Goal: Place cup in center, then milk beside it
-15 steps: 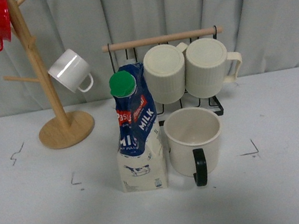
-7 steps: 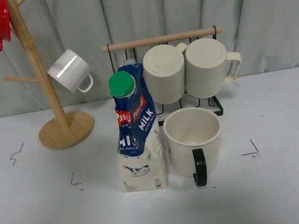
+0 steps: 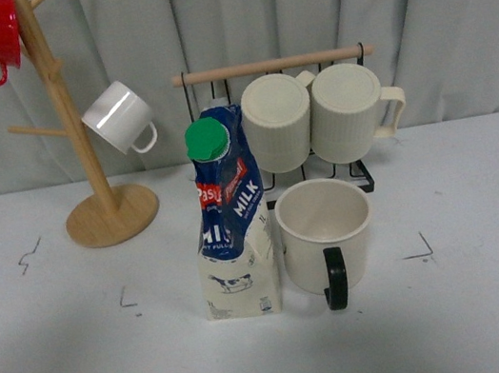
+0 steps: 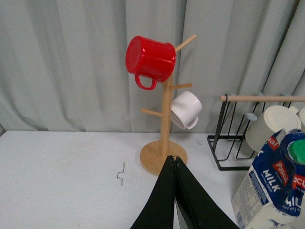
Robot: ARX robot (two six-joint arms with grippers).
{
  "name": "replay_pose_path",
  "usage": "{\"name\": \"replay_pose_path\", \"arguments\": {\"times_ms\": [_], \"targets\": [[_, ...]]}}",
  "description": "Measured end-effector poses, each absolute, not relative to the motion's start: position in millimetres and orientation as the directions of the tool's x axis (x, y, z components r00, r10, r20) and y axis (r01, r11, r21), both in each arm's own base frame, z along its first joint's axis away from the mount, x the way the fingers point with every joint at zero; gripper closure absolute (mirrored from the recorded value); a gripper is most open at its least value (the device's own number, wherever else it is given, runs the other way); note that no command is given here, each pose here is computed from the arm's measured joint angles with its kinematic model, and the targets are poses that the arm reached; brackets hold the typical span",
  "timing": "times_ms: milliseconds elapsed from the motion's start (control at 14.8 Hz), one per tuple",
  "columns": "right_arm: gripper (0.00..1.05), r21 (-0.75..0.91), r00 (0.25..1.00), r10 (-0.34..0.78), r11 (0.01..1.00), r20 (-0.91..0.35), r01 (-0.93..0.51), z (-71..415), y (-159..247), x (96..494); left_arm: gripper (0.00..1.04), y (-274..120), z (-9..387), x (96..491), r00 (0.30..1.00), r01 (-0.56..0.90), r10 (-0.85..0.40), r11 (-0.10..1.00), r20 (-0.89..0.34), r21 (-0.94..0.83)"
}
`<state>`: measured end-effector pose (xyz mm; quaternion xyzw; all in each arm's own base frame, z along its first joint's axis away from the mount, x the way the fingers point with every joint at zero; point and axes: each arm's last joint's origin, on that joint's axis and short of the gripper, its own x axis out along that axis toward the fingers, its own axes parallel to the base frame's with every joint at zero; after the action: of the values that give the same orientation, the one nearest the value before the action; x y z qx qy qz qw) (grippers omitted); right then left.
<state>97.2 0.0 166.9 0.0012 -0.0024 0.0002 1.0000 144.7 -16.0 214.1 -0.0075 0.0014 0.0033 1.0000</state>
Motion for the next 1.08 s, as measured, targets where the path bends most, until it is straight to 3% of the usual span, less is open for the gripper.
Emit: {"name": "replay_pose_path", "arguments": {"times_ms": [338,1083], "targets": [[0.06,0.002,1.000,0.000,1.000,0.005,0.000,167,0,97,1.03,1,192,129,1.000,-0.025,0.025,1.000,-0.002,-0.015],[0.06,0.002,1.000,0.000,1.000,0.005,0.000,167,0,97,1.03,0,170,110,1.000,0.002,-0.002,1.000,0.012,-0.014]]}}
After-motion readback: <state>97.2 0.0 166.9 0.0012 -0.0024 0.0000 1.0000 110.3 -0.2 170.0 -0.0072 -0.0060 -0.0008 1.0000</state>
